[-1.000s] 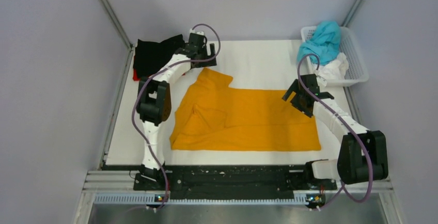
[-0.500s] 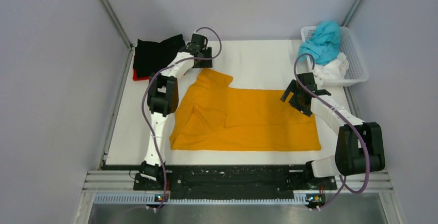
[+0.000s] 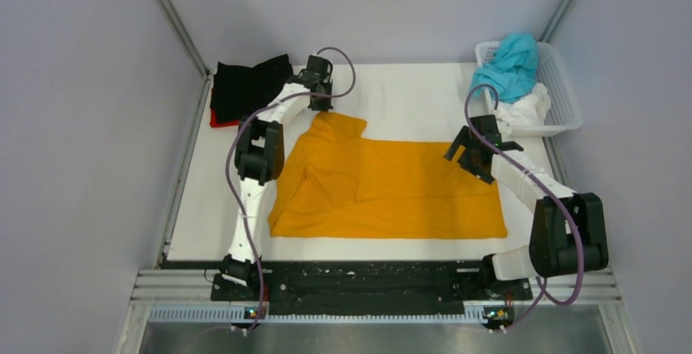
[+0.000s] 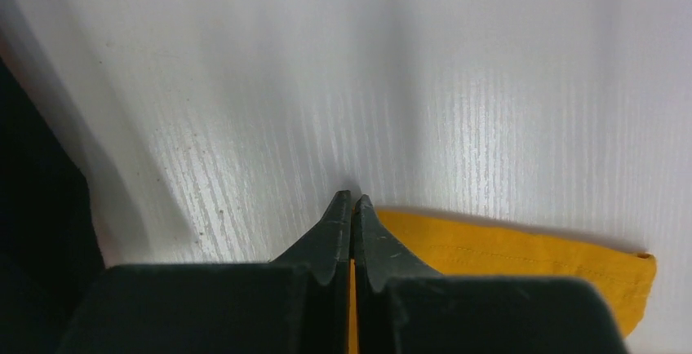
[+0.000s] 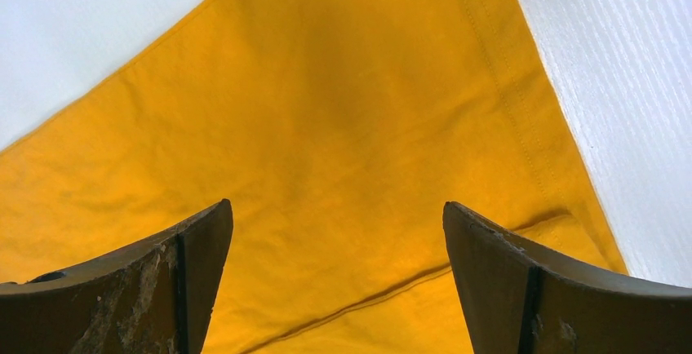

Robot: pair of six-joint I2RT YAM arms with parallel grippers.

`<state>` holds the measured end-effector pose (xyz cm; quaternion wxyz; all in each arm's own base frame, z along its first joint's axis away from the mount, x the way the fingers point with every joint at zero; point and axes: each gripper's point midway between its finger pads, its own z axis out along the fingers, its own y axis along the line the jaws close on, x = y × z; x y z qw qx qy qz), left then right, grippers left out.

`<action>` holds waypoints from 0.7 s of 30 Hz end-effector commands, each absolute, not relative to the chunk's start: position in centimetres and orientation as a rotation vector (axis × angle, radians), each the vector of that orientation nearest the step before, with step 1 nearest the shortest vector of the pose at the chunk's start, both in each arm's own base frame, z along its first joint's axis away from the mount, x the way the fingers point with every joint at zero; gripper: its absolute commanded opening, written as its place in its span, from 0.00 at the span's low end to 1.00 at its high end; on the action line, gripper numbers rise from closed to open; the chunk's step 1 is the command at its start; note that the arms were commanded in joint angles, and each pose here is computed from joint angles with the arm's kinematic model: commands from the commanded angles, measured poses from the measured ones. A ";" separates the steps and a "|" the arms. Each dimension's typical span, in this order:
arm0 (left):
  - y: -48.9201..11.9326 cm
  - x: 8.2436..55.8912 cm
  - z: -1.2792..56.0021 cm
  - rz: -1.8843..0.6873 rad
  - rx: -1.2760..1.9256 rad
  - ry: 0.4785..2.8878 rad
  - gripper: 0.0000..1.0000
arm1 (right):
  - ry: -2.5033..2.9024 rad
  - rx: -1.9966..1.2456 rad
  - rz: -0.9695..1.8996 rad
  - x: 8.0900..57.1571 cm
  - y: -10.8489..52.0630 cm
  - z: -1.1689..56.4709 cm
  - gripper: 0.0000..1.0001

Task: Fold and stack the t-shirts
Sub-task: Grab the side of the flattened tshirt furthest away from the robot with both arms

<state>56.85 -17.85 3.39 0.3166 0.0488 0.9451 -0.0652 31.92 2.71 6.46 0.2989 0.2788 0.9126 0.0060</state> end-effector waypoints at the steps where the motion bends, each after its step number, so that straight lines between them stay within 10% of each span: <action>1: -15.3 55.8 4.3 0.001 0.118 2.490 0.00 | 2.361 0.752 -0.022 33.5 1.7 7.7 0.99; 21: -7.7 56.4 7.8 0.148 -0.118 2.359 0.00 | 2.282 0.765 -0.446 44.1 -2.7 7.8 0.91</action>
